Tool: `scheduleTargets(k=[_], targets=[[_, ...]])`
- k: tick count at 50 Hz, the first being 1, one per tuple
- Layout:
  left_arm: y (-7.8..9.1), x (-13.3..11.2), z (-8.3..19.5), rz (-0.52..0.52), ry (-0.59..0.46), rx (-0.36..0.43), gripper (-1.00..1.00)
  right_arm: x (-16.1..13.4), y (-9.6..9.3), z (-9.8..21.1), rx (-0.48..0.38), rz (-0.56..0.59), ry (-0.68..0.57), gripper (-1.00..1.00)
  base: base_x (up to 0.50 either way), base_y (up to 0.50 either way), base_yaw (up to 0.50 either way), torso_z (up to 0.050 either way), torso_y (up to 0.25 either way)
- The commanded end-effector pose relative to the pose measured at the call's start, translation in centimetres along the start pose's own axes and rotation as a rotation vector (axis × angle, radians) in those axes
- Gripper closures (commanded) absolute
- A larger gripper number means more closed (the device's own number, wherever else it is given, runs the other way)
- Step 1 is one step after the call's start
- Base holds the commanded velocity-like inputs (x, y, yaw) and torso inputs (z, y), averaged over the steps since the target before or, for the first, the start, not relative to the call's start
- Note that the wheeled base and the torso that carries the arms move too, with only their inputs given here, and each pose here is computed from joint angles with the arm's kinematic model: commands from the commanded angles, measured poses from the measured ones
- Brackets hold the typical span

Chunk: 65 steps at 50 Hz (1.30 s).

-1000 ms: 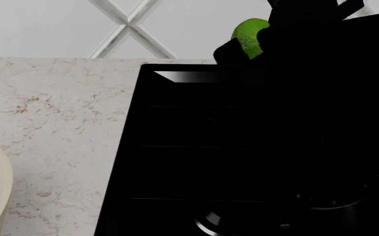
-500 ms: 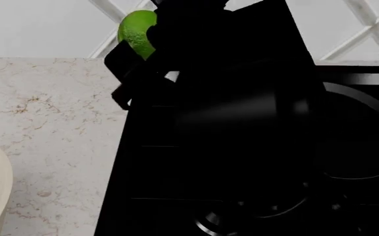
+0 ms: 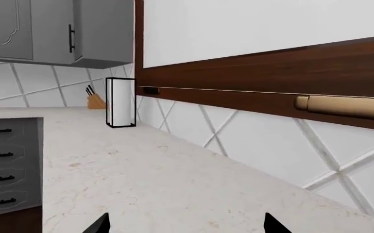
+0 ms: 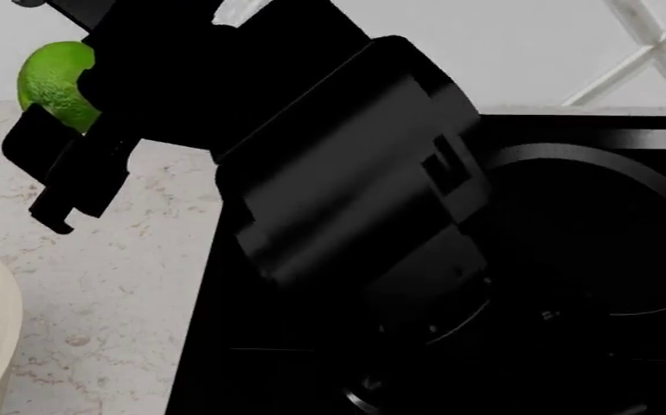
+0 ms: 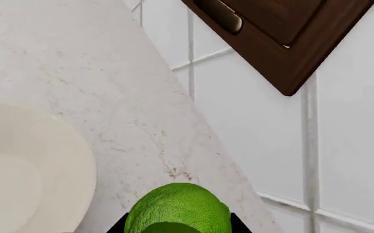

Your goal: Pick the lime from the pan and place it in the bowl.

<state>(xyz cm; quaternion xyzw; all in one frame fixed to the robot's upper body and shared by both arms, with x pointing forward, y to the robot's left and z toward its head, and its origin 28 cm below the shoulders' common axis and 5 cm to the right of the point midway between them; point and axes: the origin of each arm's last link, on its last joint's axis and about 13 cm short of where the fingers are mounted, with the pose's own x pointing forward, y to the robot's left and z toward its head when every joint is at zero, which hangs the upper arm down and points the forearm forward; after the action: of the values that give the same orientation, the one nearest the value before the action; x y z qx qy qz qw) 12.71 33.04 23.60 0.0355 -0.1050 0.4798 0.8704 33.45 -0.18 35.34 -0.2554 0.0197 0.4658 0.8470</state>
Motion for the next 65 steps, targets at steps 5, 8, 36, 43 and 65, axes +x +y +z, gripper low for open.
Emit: scheduleTargets(k=[5, 8, 36, 43, 65], targets=[[0.6, 0.5, -0.1, 0.03, 0.013, -0.017, -1.0, 1.8, 1.5, 2.7, -0.031, 0.099, -0.073, 1.0, 0.0, 0.0, 0.0, 0.0, 0.0], [0.7, 0.5, -0.1, 0.034, 0.015, -0.017, -1.0, 2.1, 1.7, 3.1, -0.034, 0.116, -0.081, 1.0, 0.0, 0.0, 0.0, 0.0, 0.0], [1.9, 0.4, -1.0, 0.06, 0.036, -0.017, -1.0, 4.4, 5.1, 5.2, -0.031, 0.278, -0.142, 1.0, 0.0, 0.0, 0.0, 0.0, 0.0], [2.0, 0.4, -1.5, 0.061, 0.042, -0.017, -1.0, 4.8, 5.4, 4.7, -0.028, 0.295, -0.129, 1.0, 0.0, 0.0, 0.0, 0.0, 0.0], [2.3, 0.5, -2.0, 0.076, 0.059, -0.013, -1.0, 5.6, 6.5, 3.5, -0.015, 0.357, -0.115, 1.0, 0.0, 0.0, 0.0, 0.0, 0.0]])
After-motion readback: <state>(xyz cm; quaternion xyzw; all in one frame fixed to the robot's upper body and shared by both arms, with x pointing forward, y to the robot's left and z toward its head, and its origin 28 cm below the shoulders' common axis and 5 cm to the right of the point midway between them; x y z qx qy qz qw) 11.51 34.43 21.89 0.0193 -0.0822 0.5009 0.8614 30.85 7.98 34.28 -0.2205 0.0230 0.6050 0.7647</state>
